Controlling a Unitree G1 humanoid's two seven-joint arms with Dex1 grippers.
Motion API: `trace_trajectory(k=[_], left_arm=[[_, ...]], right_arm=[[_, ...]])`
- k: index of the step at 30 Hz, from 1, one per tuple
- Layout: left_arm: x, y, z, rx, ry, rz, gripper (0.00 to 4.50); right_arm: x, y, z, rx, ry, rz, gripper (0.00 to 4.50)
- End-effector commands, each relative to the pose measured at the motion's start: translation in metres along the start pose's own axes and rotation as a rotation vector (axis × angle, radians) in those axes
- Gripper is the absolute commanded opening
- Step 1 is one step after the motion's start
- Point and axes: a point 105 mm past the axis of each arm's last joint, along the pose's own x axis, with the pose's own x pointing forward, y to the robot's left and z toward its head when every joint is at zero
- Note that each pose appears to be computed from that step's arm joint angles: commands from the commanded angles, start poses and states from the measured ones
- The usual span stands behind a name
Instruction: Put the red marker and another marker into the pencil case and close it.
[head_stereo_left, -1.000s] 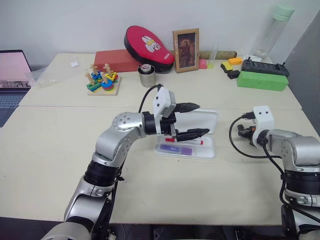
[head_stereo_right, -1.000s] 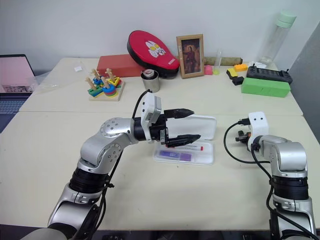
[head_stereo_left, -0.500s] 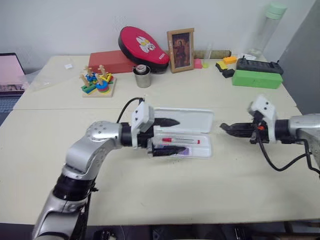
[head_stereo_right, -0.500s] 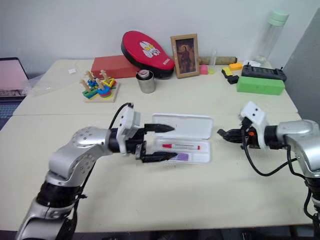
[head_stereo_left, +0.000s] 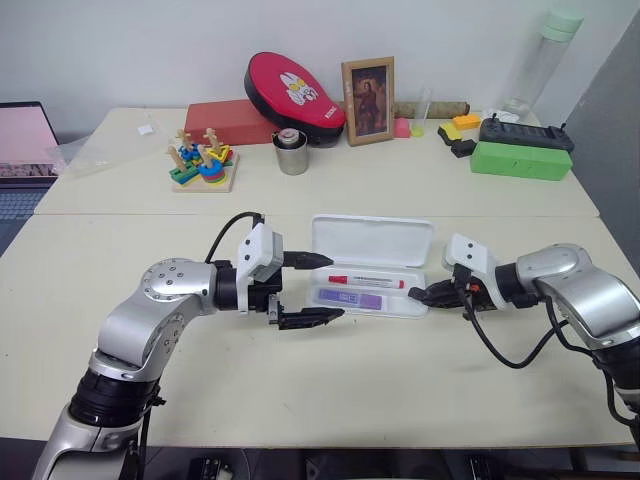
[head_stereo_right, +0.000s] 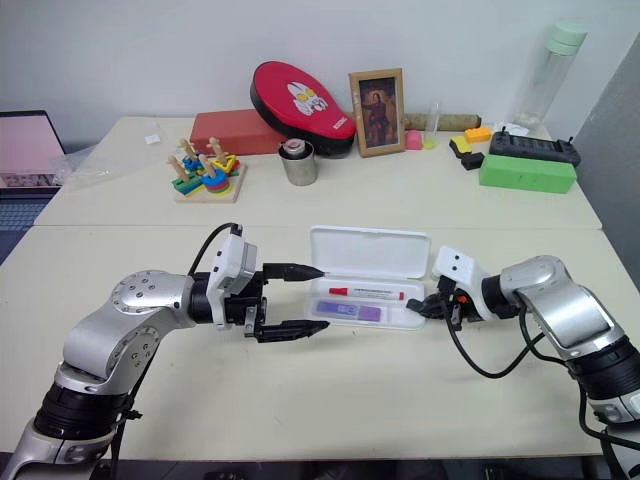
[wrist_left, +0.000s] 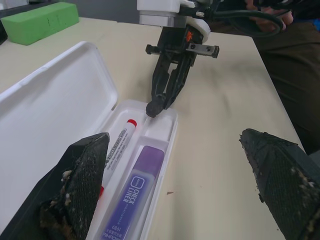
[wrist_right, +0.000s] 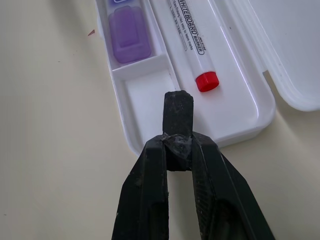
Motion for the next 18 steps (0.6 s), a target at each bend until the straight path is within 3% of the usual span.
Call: trace_trajectory(k=[1,3,5,6,7,10,18], left_arm=[[-0.001,0.001,0.013,0.056,-0.03,0.009,4.5],[0.0,0.001,0.013,0.057,-0.032,0.011,4.5],[0.0,0.001,0.014,0.058,-0.034,0.011,4.5],[0.0,0.001,0.014,0.058,-0.035,0.011,4.5],[0.001,0.001,0.014,0.058,-0.036,0.012,4.5],[0.001,0.002,0.014,0.059,-0.037,0.013,4.5],[0.002,0.007,0.02,0.062,-0.06,0.049,4.5]], right_arm=[[0.003,0.006,0.01,-0.043,-0.011,0.027,0.31],[0.004,0.009,0.011,-0.05,-0.012,0.037,0.31],[0.004,0.012,0.013,-0.057,-0.016,0.049,1.0],[0.005,0.013,0.014,-0.059,-0.018,0.053,1.03],[0.005,0.013,0.016,-0.061,-0.024,0.055,1.42],[0.005,0.011,0.019,-0.06,-0.037,0.045,1.88],[-0.005,0.008,0.033,-0.064,-0.086,0.052,3.79]])
